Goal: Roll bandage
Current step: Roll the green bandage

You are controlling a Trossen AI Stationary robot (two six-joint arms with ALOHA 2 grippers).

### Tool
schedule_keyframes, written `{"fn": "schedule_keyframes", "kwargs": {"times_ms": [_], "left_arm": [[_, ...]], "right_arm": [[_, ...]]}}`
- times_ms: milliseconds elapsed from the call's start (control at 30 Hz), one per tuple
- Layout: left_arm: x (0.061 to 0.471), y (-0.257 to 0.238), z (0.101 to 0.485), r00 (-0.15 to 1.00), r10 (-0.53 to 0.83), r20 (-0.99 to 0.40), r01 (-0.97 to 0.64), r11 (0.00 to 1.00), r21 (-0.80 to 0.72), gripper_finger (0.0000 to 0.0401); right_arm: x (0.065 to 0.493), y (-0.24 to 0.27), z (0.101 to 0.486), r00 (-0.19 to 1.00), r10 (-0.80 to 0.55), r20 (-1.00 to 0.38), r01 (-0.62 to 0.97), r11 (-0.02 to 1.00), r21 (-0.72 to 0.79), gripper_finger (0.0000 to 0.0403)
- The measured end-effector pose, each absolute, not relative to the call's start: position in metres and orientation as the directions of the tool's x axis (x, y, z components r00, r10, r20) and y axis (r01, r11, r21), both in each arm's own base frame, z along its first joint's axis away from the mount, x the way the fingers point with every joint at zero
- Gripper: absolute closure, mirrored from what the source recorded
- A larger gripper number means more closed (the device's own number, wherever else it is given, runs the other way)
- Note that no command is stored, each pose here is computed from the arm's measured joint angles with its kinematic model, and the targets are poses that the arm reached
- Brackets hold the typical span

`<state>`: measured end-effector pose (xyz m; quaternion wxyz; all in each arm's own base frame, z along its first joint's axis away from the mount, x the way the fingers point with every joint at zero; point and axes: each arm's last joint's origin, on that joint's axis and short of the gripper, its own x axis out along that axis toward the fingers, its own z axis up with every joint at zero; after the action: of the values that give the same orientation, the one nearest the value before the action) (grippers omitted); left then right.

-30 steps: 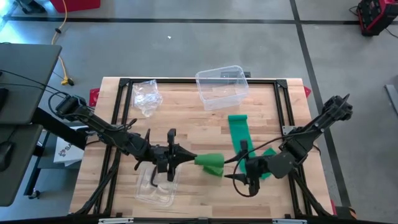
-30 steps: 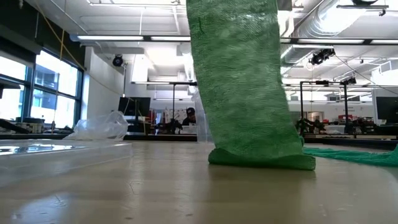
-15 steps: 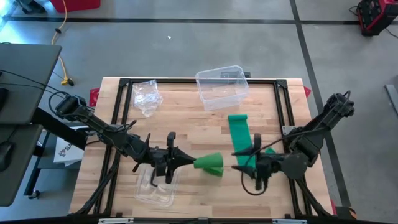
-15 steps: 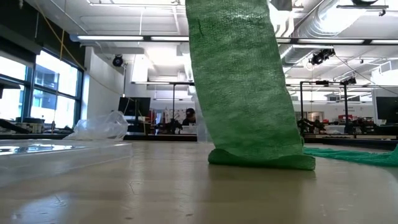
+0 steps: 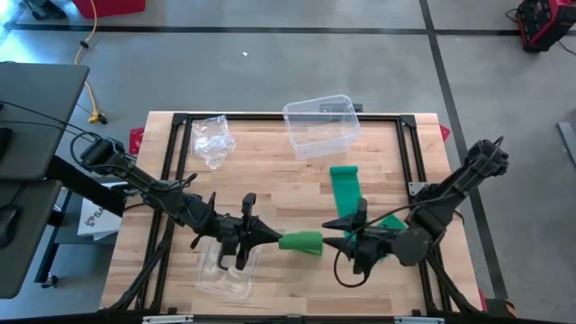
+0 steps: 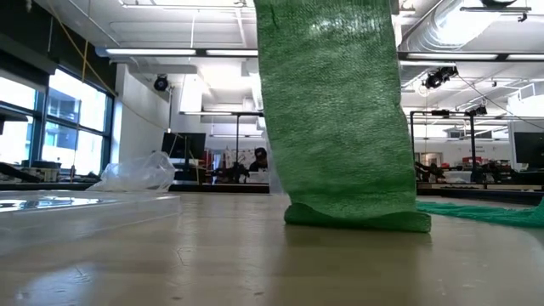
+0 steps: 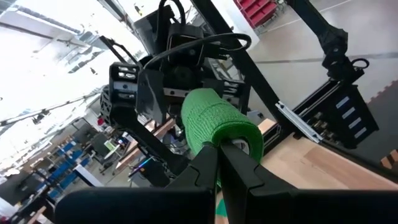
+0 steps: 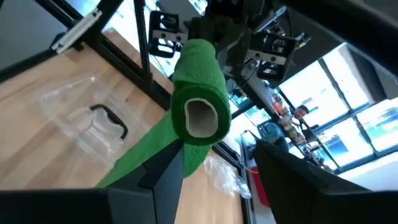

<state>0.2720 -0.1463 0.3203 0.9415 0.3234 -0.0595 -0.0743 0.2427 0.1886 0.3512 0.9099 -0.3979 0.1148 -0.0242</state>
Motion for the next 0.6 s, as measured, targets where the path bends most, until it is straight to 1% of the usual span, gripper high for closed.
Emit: {"fn": "schedule_keyframes", "kwargs": {"times_ms": [100,300,433,500,600], "left_arm": [[0.272,-0.146,0.32,0.981,-0.182,0.064,0.104,0.781,0.616,0.0401],[0.272,-0.147,0.32,0.977,-0.203,0.065,0.123,0.786,0.606,0.0401],[0.272,-0.147,0.32,0.977,-0.204,0.065,0.126,0.793,0.596,0.0401],[0.272,-0.147,0.32,0.976,-0.208,0.064,0.13,0.794,0.594,0.0401],[0.272,-0.147,0.32,0.976,-0.211,0.063,0.133,0.794,0.594,0.0401]], "right_arm": [[0.236,0.189,0.357,0.974,-0.154,-0.168,-0.022,0.673,-0.739,0.0216],[0.237,0.186,0.36,0.979,-0.123,-0.161,-0.032,0.691,-0.722,0.0216],[0.244,0.18,0.363,0.985,-0.076,-0.152,-0.049,0.732,-0.679,0.0216],[0.246,0.179,0.364,0.988,-0.059,-0.139,-0.05,0.743,-0.667,0.0216],[0.248,0.178,0.364,0.989,-0.002,-0.151,-0.099,0.746,-0.659,0.0216]]}}
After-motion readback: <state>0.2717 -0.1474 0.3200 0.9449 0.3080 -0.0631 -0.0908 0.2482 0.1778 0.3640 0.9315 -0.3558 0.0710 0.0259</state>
